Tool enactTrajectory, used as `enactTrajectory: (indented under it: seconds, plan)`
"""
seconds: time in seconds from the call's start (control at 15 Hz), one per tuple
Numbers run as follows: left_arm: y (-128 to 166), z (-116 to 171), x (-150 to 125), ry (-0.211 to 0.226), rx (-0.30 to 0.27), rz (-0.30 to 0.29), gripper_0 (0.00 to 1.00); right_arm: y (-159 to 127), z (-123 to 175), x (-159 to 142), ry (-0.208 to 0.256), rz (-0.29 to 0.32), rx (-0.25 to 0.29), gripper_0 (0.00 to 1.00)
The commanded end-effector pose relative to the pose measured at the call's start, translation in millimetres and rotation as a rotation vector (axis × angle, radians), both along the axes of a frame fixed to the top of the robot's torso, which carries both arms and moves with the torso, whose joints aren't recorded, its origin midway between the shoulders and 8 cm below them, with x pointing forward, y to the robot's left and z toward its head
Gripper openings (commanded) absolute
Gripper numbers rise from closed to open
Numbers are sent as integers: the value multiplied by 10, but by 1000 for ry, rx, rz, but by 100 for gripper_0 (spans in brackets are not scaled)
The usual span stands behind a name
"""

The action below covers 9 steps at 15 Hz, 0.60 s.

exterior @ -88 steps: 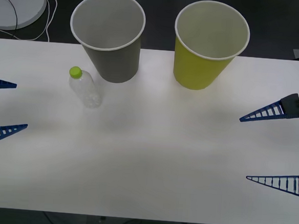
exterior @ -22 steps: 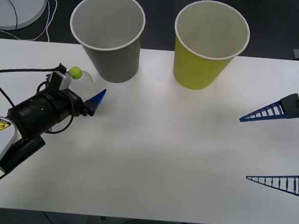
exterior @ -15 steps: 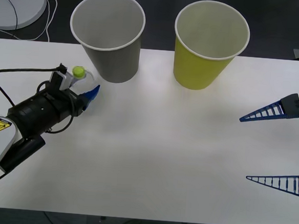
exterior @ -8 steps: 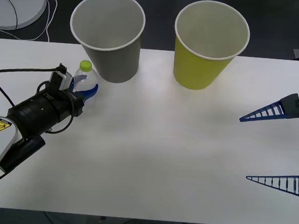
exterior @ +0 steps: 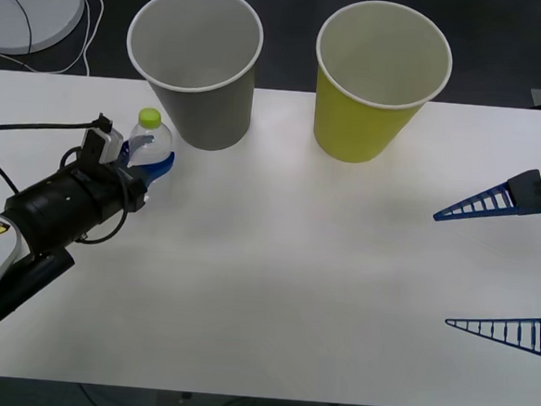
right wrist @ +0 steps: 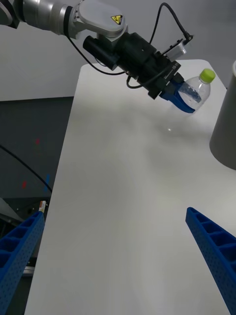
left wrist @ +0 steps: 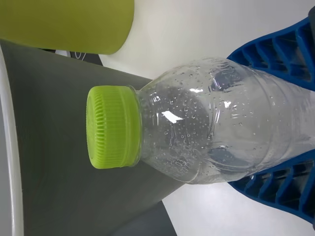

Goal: Put the can into the green bin and the plastic bottle into the gray bin

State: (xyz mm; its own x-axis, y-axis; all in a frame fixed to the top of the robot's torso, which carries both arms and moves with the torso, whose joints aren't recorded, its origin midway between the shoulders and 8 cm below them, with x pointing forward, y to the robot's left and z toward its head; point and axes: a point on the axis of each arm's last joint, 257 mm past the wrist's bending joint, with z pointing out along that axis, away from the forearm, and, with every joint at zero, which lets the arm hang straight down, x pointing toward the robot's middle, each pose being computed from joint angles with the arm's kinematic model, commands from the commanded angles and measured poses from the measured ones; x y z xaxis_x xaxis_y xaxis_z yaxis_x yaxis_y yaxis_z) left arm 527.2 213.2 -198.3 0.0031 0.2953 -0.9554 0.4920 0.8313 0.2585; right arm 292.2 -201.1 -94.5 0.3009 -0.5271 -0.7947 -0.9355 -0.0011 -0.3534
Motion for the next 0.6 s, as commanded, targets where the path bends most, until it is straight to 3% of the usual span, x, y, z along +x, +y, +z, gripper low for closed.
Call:
enactTrajectory:
  seconds: [0.07,0.6]
  plan:
    - [14,35,-105,8,-30,-6,0,0,0,0,0,0,0,100]
    - [179,134,-449,7,-33,3,0,0,0,0,0,0,0,100]
